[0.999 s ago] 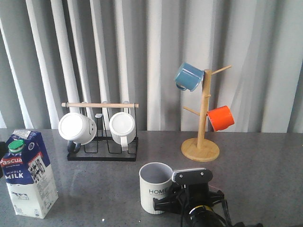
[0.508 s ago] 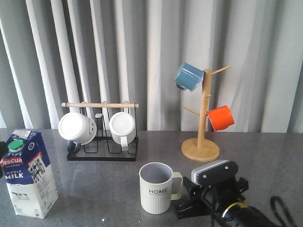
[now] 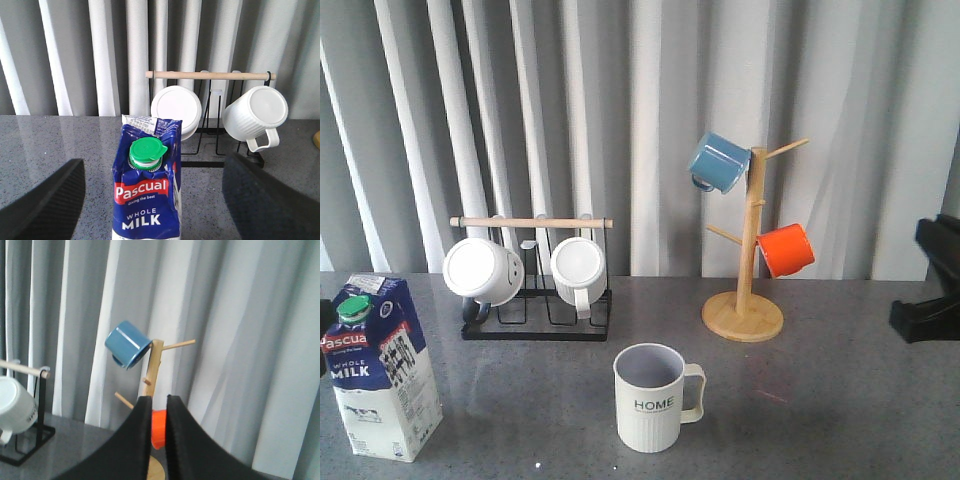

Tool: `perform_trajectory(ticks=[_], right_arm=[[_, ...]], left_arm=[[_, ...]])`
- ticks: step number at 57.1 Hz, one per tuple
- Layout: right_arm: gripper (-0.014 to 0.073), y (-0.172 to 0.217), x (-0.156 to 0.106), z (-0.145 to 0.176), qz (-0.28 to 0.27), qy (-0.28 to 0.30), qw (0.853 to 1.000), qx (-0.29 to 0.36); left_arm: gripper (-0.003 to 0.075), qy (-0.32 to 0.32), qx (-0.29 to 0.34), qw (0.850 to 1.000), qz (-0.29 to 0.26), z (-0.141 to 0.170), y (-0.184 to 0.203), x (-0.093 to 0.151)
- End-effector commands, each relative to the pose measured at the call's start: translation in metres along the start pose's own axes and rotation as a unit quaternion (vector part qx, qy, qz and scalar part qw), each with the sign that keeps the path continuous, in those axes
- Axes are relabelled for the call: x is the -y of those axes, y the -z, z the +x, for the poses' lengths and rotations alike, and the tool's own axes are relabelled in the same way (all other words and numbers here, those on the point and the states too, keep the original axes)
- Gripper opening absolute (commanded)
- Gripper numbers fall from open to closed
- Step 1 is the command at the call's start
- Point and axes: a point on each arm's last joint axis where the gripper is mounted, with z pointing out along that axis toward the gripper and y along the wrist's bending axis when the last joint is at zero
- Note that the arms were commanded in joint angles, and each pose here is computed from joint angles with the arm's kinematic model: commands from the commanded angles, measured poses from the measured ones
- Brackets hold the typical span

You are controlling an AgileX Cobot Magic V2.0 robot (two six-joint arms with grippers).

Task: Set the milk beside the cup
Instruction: 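Withdraw the open right gripper away from the mug, then reach the left gripper to the blue Pascual milk carton and grasp it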

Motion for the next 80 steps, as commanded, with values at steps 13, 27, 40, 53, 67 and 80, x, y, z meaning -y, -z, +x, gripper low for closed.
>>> perform_trajectory(ticks=[13, 27, 40, 53, 67, 80], right_arm=[[-0.0008, 0.017, 0.004, -0.029, 0.007, -0.027, 0.998, 0.056], [-0.0008, 0.017, 0.004, -0.029, 0.007, -0.027, 0.998, 0.056], [-0.0008, 0.017, 0.004, -0.029, 0.007, -0.027, 0.998, 0.056], [-0.0008, 0.017, 0.004, -0.029, 0.007, -0.027, 0.998, 0.056], [-0.0008, 0.017, 0.004, -0.029, 0.007, -0.027, 0.998, 0.056], [-0.0008, 0.017, 0.004, -0.029, 0.007, -0.027, 0.998, 0.056]], left_arm=[[0.0535, 0.000, 0.057, 0.998, 0.012, -0.020, 0.004, 0.004], [0.0535, 0.000, 0.057, 0.998, 0.012, -0.020, 0.004, 0.004], [0.0535, 0.000, 0.057, 0.998, 0.012, -0.020, 0.004, 0.004], [0.0535, 0.003, 0.062, 0.998, 0.013, -0.021, 0.004, 0.004], [0.0640, -0.003, 0.156, 0.987, 0.034, -0.038, 0.008, 0.008], [0.0729, -0.007, 0.202, 0.978, 0.048, -0.046, -0.019, 0.010]])
